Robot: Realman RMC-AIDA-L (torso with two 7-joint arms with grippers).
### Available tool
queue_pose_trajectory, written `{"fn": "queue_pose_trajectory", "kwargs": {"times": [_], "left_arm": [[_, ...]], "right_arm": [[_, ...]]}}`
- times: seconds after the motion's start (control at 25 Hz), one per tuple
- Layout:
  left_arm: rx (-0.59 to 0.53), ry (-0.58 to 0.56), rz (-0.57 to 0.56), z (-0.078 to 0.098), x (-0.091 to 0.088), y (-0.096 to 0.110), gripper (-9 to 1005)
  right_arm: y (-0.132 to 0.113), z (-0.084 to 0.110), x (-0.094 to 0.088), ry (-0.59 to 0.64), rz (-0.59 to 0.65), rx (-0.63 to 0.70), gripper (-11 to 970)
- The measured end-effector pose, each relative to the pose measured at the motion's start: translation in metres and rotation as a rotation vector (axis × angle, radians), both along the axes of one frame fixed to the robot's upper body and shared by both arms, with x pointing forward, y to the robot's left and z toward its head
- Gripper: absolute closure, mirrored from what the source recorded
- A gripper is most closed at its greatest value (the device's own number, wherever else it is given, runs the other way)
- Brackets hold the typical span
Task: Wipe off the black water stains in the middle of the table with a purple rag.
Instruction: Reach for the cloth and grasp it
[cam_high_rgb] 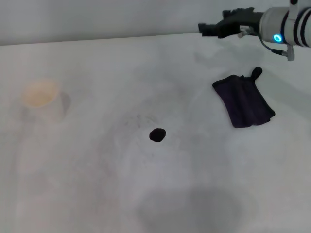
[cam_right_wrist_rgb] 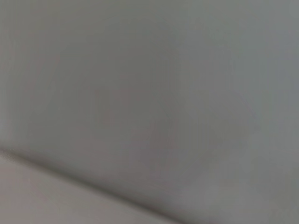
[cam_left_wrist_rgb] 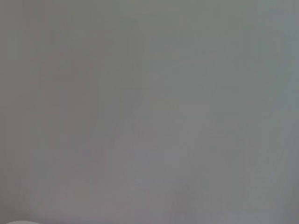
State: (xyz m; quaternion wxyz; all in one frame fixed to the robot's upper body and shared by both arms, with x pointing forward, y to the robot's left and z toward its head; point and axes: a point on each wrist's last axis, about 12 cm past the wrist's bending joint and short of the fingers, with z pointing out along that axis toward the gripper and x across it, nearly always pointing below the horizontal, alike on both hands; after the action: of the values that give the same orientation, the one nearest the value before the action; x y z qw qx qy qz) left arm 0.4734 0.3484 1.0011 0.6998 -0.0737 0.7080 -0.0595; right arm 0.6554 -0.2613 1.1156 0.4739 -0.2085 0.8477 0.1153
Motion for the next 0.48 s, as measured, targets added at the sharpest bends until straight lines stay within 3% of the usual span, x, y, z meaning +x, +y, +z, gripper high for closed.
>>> {"fn": "queue_pose_trajectory", "kwargs": {"times": [0.36, 0.48], "left_arm": [[-0.003, 0.027, 0.023, -0.002, 0.003, 0.003, 103], [-0.005, 0.031, 0.029, -0.002, 0.004, 0.004, 103]], "right_arm": [[0.016, 0.029, -0.015, 0.165, 0.027, -0.257, 93], [0.025, 0.037, -0.021, 0.222, 0.026, -0.286, 94]]}}
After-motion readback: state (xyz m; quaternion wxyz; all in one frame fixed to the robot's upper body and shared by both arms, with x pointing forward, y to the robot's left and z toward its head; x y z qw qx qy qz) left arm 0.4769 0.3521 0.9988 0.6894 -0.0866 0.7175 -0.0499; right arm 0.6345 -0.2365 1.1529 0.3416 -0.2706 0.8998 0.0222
